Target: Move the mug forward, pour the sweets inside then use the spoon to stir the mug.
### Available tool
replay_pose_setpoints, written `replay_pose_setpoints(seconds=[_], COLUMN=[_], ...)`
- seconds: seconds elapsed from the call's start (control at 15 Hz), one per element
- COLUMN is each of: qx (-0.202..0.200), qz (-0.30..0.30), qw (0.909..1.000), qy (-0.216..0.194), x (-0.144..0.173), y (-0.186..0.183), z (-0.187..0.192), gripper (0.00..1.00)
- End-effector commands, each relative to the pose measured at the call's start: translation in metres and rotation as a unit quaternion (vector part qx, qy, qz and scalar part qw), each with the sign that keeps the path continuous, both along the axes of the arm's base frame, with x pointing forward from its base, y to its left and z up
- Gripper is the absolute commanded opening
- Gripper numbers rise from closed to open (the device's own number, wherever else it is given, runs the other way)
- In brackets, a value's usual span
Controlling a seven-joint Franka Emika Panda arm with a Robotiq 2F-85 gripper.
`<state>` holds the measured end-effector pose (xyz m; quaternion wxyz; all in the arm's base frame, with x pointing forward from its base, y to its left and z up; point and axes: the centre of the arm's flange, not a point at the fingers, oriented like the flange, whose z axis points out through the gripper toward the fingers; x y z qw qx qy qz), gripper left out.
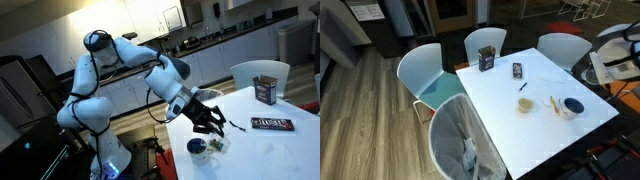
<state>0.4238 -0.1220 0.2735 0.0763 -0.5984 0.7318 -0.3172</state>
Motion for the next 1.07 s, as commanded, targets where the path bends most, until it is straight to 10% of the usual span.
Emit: replay_pose_setpoints(seconds=[0.0,0.6,0.67,0.87,1.0], qx=[0.043,0.077,0.055,0.068,0.109], qz=[0.070,0.265,0.220,0.250,0.292], qw=[0.9953,0.9463,0.9596,0.9515,0.9319], qy=[0.051,0.169,0.167,0.167,0.185], x=[0.010,0.013,0.012,0.012,0.023], y=[-0.027,-0.066,-0.070,-0.067,-0.068], z=[0.015,0.015,0.009,0.008,0.005], gripper=[0.01,0.01,0.06,0.06,0.01])
